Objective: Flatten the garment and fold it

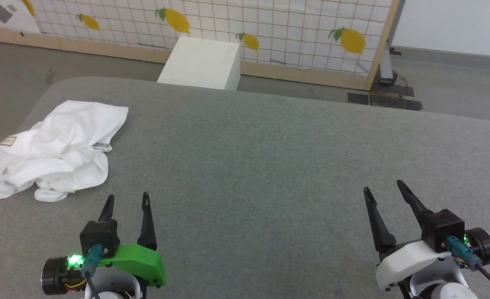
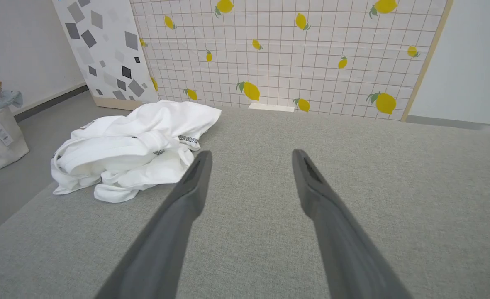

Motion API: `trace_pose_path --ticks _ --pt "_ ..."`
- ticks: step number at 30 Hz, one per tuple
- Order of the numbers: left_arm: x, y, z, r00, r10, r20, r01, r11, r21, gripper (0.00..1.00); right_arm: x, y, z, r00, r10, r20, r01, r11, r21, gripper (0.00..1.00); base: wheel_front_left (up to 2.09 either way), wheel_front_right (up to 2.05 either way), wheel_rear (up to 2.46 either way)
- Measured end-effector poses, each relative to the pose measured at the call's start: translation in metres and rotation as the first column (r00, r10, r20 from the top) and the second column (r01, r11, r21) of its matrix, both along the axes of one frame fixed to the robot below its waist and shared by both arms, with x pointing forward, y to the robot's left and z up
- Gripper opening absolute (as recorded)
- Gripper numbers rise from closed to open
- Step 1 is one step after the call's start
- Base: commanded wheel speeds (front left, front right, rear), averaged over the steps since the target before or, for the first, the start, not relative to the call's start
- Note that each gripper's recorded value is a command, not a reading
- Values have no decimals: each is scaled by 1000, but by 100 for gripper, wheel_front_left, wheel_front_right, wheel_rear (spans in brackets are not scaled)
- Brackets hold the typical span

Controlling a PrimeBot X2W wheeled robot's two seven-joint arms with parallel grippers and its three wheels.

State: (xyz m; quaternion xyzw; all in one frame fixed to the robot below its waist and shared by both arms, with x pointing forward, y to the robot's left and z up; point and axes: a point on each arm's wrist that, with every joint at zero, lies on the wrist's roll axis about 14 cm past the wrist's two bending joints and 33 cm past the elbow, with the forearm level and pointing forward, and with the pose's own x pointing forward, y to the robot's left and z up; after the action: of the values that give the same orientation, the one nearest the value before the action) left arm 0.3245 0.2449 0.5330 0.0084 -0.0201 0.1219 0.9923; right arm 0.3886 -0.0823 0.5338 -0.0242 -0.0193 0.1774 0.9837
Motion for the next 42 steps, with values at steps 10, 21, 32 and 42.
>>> trace_pose_path --ticks 10,21,32,42 --pt "-12 14 2 998 58 17 -58 998 -1 100 3 20 -2 998 59 3 -59 998 0 100 -1 -1 -1" --pt "-25 28 2 992 119 32 -119 993 4 100 5 40 -2 993 114 16 -114 993 -7 100 0 0 0" --pt "-47 47 1 978 203 41 -204 979 6 100 6 70 0 980 198 35 -198 980 -3 100 0 0 0" --pt "-77 72 0 947 316 60 -316 949 -13 100 5 103 2 956 290 54 -291 957 5 100 0 0 0"
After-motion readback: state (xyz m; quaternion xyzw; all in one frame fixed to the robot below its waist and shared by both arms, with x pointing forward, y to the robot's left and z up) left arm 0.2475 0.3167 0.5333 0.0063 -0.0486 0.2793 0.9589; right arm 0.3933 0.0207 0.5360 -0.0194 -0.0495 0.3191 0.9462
